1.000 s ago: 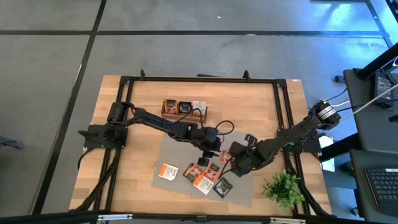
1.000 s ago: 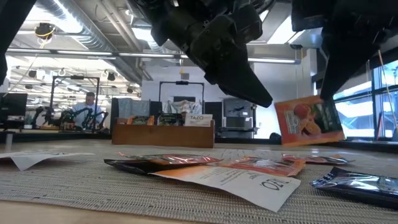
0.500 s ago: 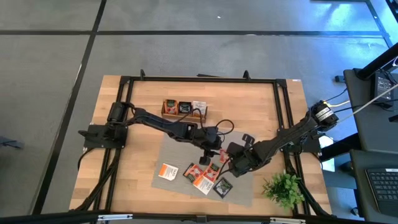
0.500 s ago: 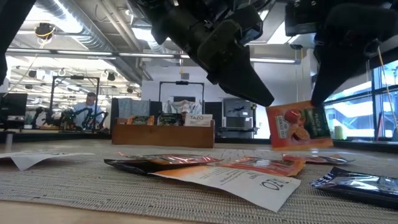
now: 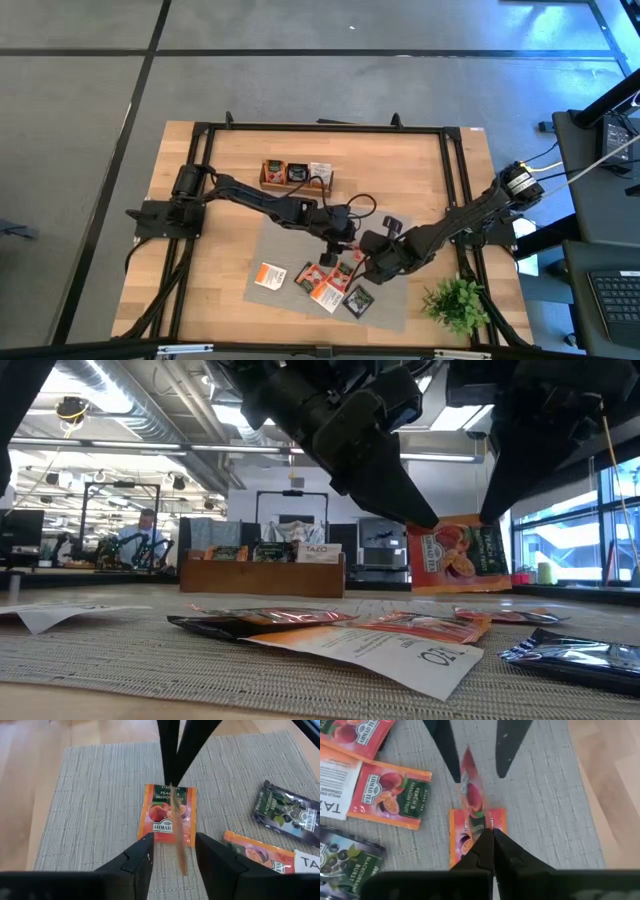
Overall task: Pick & Place Tea
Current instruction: Put the orange tea bag into the left section of the wooden organizer
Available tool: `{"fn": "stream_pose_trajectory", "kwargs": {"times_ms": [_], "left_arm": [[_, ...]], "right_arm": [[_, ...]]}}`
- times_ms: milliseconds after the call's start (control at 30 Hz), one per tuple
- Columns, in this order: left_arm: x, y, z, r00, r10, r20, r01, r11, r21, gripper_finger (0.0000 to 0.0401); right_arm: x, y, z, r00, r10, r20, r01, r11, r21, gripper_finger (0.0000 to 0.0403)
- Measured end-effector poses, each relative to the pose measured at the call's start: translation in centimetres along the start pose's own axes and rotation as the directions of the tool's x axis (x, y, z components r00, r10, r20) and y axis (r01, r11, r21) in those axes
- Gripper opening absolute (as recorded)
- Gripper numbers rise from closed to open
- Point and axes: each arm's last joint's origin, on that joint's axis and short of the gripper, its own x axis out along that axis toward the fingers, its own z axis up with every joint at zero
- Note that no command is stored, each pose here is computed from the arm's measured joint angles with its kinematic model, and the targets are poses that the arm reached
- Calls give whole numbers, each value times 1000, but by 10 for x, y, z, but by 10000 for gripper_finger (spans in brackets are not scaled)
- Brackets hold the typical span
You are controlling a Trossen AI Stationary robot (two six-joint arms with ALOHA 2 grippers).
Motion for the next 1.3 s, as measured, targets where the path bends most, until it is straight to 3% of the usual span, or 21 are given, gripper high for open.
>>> {"fn": "stream_pose_trajectory", "kwargs": {"times_ms": [200,500,733,867,1000,1133,1300], "left_arm": [[0,-3,0,1000,-7,-4,7,1000,4,107],[0,-3,0,1000,-6,-6,6,1000,2,8],[0,-3,0,1000,-7,-7,7,1000,2,2],[0,-3,-1,1000,-7,-15,7,1000,2,2],[0,-2,-5,998,-7,-57,7,1000,-3,2],[-1,-2,-11,993,20,-119,-23,999,-28,2],[-11,-2,-13,993,-11,-121,5,999,-50,2]], "right_arm": [[1,-2,2,1000,-7,8,7,1000,7,3],[1,-2,3,999,-23,30,23,1000,13,4],[2,-2,4,1000,-12,25,12,1000,-3,15],[2,0,7,999,15,43,-15,1000,13,53],[3,0,10,998,23,61,-24,999,27,120],[0,-4,10,996,-30,85,29,999,20,177],[-16,-2,4,964,-125,234,126,992,12,215]]}}
